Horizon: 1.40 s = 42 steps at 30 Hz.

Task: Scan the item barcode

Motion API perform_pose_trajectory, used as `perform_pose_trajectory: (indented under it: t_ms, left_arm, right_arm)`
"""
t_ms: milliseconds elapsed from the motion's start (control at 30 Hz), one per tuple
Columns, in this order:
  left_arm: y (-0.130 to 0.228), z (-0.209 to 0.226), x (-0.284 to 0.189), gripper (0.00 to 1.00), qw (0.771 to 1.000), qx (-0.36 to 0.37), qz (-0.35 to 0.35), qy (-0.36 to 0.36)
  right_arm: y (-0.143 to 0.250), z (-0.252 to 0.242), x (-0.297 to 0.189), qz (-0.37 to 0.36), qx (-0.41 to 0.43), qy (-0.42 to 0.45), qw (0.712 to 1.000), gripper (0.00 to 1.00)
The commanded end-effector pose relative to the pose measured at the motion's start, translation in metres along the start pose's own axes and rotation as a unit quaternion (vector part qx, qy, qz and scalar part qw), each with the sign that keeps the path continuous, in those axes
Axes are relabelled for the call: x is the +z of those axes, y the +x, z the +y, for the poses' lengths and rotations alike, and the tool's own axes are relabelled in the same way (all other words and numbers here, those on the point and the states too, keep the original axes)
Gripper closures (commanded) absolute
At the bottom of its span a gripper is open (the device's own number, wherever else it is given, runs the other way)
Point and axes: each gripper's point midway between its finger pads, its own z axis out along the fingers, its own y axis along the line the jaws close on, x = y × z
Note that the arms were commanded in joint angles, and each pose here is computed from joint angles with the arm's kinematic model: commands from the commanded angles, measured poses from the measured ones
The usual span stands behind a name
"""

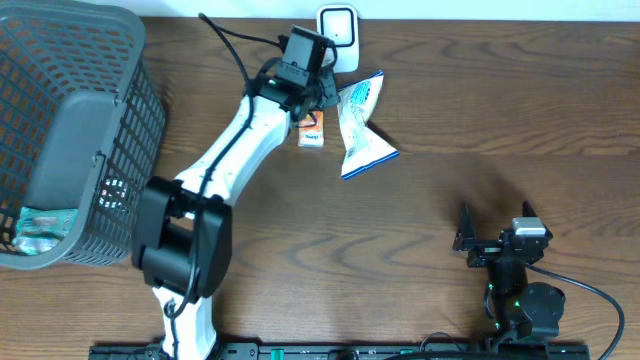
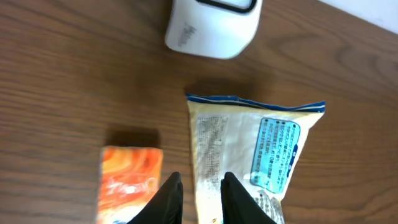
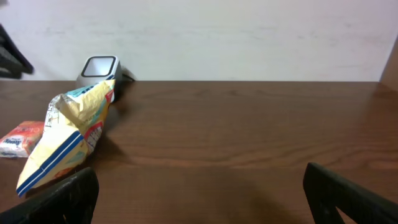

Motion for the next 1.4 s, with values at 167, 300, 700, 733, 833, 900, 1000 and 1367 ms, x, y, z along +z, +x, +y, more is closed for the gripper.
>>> perform_pose_trajectory:
  t_ms: [167,300,700,733,833,900,1000,1367]
  left_arm:
    - [0.055,-0.041,0.039,0.79,0.998,0.023,0.050,0.035]
    - [0.087,-0.053,0.056,0.79,0.996,0.044,0.076,0.036]
    - [0.127,-0.068,0.074,0.79,0.990,0.092,0.101,0.042]
    - [0.125,-0.068,0.073,0.79,0.989,0.100,0.098,0.044]
    - [0.110,-0.072,0.060,0.79,0.990,0.106,0.084,0.052]
    - [0.095,-0.079,0.045,0.79,0.991,0.102,0.067,0.062]
    - [0.075,-0.092,0.019,0.79,0.991,0.101,0.041,0.081]
    - [0.093,-0.091,0.033,0.79,0.992,0.081,0.061,0.073]
  right_arm:
    - [0.000,-0.002,0.000,0.000,-0.003,0.005,1.000,0.01]
    - [0.000,-0.002,0.000,0.000,-0.003,0.005,1.000,0.01]
    - [0.000,-0.002,0.000,0.000,-0.003,0.005,1.000,0.01]
    - [0.000,-0.002,0.000,0.000,-0.003,0.005,1.000,0.01]
    - [0.000,-0.002,0.000,0.000,-0.003,0.005,1.000,0.01]
    - [0.000,-0.002,0.000,0.000,-0.003,0.005,1.000,0.01]
    - [0.000,-0.002,0.000,0.000,-0.003,0.005,1.000,0.01]
    - [0.000,-0.002,0.000,0.000,-0.003,0.005,1.000,0.01]
